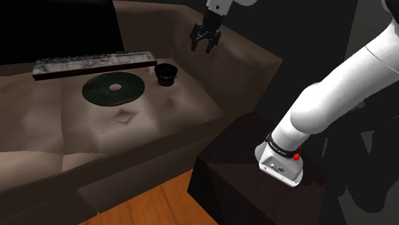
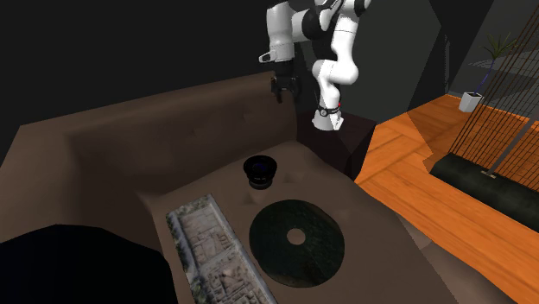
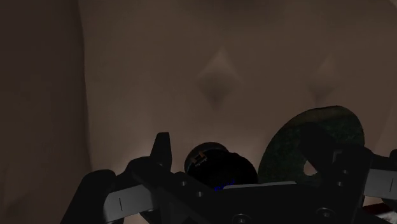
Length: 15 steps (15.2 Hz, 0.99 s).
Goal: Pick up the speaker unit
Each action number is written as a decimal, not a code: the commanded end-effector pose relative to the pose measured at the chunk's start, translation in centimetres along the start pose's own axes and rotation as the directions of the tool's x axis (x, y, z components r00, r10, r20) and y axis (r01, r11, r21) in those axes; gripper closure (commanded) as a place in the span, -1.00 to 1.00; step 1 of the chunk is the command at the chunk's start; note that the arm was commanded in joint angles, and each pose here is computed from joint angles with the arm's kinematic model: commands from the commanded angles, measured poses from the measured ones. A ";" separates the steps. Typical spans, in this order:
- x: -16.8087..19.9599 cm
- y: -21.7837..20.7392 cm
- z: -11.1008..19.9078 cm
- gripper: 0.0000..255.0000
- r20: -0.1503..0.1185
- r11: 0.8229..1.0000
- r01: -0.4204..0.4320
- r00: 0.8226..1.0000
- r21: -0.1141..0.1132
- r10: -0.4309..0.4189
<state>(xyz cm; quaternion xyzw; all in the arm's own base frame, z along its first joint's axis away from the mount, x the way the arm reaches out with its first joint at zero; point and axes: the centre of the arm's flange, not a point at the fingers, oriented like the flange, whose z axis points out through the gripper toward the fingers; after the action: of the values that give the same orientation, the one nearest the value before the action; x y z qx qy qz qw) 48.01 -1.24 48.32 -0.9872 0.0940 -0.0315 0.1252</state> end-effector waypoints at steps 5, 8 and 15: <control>6.5 1.9 4.8 -1.00 0.001 0.994 -0.091 0.996 0.064 0.091; 9.6 3.0 7.1 -1.00 0.004 0.986 -0.135 0.991 0.096 0.135; 16.6 5.8 12.7 -1.00 0.016 0.957 -0.237 0.971 0.170 0.237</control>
<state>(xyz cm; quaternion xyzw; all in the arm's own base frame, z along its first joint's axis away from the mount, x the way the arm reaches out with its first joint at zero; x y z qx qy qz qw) 63.19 -6.41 36.26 -0.9573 0.2013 -0.0265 0.2060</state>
